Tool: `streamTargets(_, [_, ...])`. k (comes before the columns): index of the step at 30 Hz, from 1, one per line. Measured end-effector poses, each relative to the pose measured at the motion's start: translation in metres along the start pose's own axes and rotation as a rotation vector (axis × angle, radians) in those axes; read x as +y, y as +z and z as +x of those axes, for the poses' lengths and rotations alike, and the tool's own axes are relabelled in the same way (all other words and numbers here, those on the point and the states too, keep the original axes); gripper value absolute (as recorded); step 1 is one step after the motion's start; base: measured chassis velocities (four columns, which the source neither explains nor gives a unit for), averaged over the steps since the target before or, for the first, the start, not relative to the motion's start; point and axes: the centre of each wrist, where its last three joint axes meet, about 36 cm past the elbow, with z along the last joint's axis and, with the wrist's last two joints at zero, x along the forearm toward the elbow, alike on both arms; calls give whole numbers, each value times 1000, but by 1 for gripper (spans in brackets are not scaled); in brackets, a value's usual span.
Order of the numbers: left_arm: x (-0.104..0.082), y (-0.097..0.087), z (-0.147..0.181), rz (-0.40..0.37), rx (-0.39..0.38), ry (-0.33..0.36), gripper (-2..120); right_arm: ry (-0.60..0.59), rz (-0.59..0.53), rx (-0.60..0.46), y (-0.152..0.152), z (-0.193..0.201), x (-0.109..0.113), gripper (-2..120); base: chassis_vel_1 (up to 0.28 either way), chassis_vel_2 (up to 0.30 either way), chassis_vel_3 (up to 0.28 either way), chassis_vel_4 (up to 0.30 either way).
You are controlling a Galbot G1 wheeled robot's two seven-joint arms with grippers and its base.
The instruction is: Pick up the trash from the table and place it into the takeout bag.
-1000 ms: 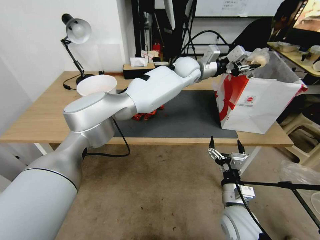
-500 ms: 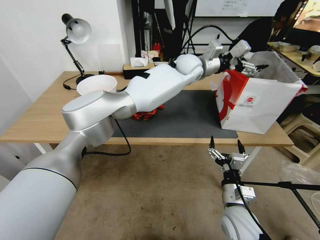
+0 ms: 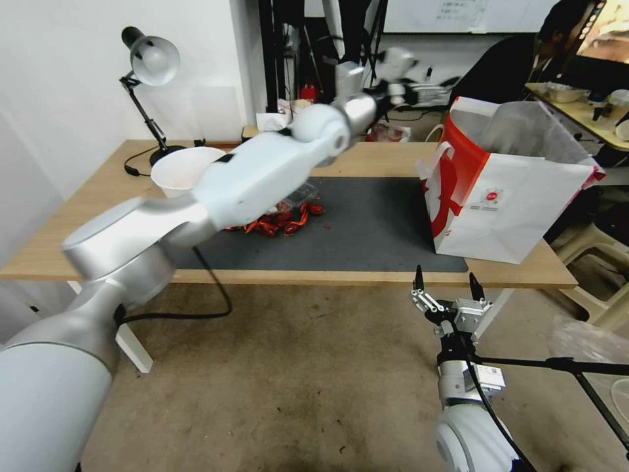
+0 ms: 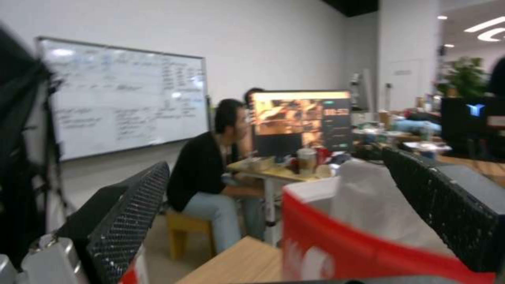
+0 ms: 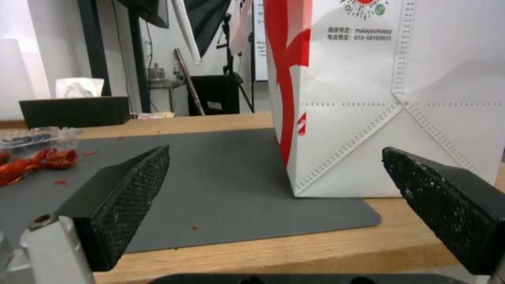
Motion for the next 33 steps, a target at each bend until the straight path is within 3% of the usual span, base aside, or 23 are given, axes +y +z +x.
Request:
streamTargets(10, [19,24,75,53,37,-127,100,-3,2,3,0,0,1,100,0,0,0,0])
streamTargets(18, [35,27,135,52,46,-224,100,-7,-1,9,2,0,5,100,0,0,0,0])
streamTargets(33, [44,33,218,29,2,-340,100,-10,8,15,3,3,4,100,0,0,0,0])
